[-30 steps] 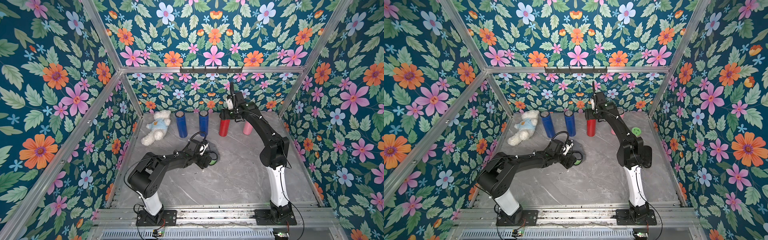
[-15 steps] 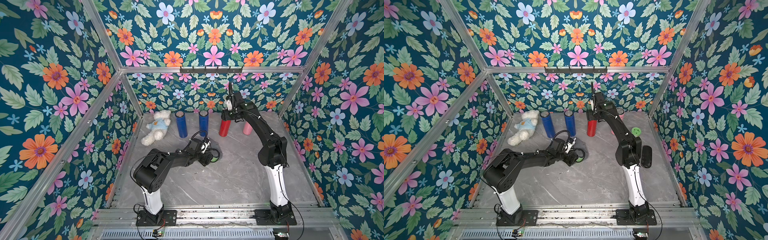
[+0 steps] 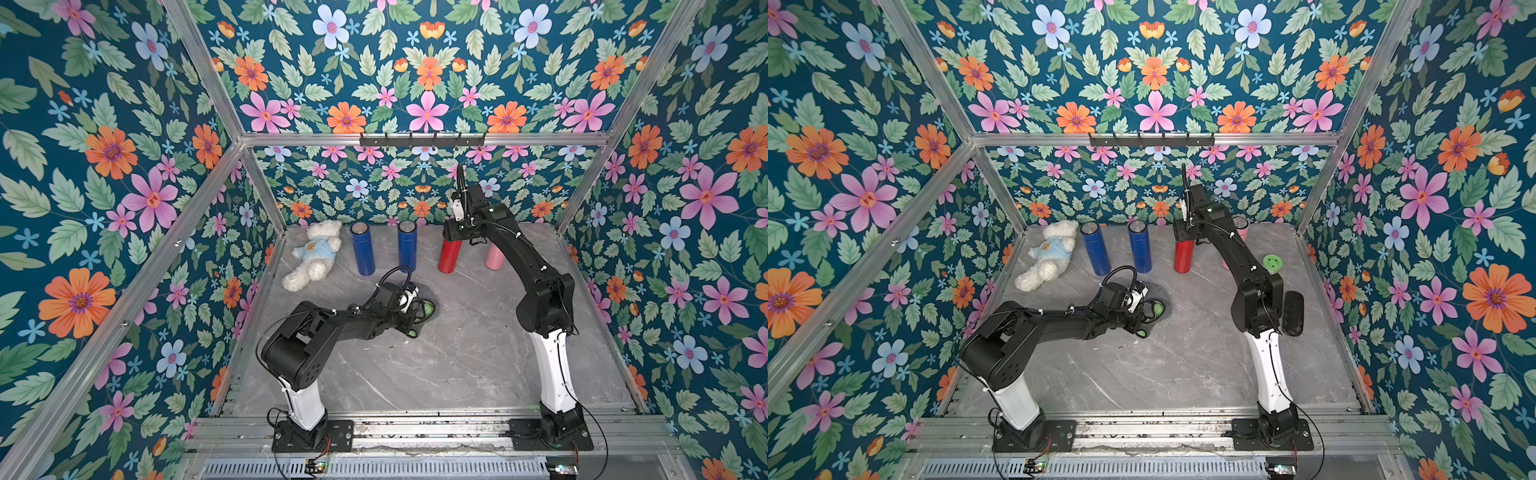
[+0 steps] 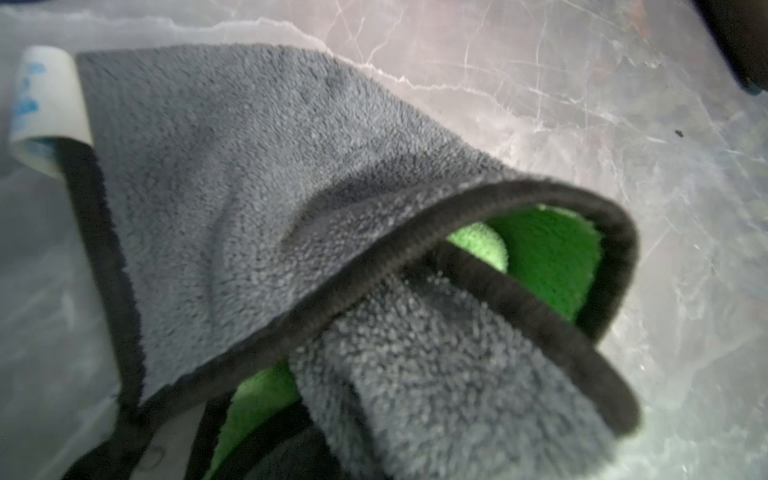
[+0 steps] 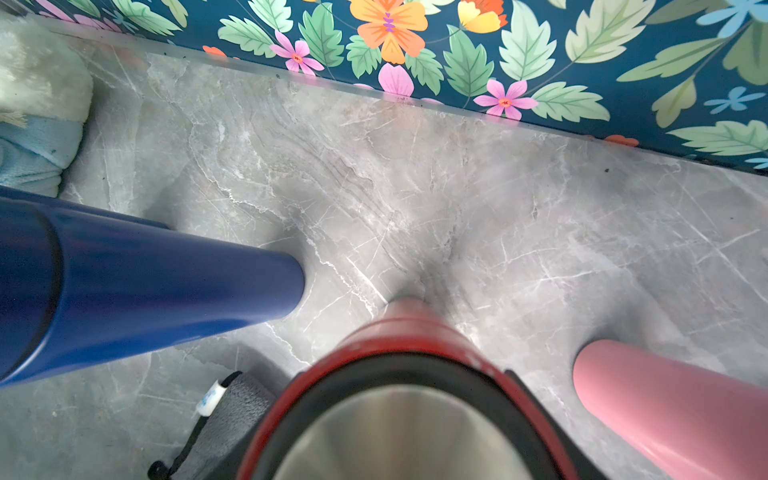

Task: Wipe the surface of the thermos
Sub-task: Pick up the thermos from the center of the board, then wipe the dirt from the surface of the thermos.

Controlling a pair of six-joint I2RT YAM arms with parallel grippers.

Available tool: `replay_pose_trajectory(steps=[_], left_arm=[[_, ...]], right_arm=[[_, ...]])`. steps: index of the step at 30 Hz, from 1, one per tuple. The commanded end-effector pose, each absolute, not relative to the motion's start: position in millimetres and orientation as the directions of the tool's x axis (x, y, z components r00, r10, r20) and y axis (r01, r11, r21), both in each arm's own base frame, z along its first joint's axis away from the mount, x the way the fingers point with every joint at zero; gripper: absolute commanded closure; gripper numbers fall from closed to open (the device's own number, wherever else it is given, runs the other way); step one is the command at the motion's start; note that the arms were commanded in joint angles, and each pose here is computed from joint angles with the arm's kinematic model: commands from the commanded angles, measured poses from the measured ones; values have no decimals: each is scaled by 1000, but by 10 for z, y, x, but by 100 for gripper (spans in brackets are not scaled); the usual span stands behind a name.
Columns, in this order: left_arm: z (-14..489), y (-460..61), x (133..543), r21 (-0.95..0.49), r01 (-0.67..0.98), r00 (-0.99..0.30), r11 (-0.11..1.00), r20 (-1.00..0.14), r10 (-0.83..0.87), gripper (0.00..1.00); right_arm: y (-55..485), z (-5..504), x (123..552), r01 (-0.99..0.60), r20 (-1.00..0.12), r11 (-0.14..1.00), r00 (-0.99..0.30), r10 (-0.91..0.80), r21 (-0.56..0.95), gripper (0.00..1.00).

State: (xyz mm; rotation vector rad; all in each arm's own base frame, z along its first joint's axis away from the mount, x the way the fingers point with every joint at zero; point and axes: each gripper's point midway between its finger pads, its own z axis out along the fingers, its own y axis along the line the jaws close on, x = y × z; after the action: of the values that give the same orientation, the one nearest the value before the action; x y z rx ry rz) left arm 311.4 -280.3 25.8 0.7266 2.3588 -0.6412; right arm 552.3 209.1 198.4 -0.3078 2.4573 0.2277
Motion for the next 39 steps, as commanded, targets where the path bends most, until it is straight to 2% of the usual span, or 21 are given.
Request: replay_pose_trajectory(steps=[1, 3, 11, 19, 23, 28, 34, 39], left_arm=[[198, -2651, 2990, -267, 581, -720, 769, -608, 334, 100], [311, -2626, 3000, -259, 580, -701, 772, -641, 312, 100], [742, -2566, 3054, -247, 576, -627, 779, -745, 228, 100], [1260, -2519, 3117, -268, 568, -540, 778, -835, 106, 100], [1538, -2551, 3124, -290, 589, -503, 754, -862, 62, 100], [1944, -2627, 3060, -325, 641, -462, 695, -887, 11, 100], [2474, -2809, 2860, -411, 741, -442, 530, -894, -76, 100], [2672, -2925, 2735, -461, 784, -458, 415, -882, -114, 100]], right_arm=[[2096, 1924, 5402, -287, -580, 953, -795, -181, 96, 96], [2094, 1959, 5401, -289, -587, 953, -789, -182, 93, 100], [2055, 2151, 5346, -307, -610, 949, -766, -201, 73, 100], [2054, 2478, 4986, -394, -656, 917, -708, -260, 62, 100], [2072, 2647, 4621, -456, -708, 888, -646, -286, 58, 100], [2153, 2798, 3967, -587, -757, 809, -539, -369, 24, 100], [2292, 2759, 3300, -717, -786, 697, -446, -429, 26, 100], [2506, 2647, 2856, -803, -793, 596, -370, -484, 12, 100]])
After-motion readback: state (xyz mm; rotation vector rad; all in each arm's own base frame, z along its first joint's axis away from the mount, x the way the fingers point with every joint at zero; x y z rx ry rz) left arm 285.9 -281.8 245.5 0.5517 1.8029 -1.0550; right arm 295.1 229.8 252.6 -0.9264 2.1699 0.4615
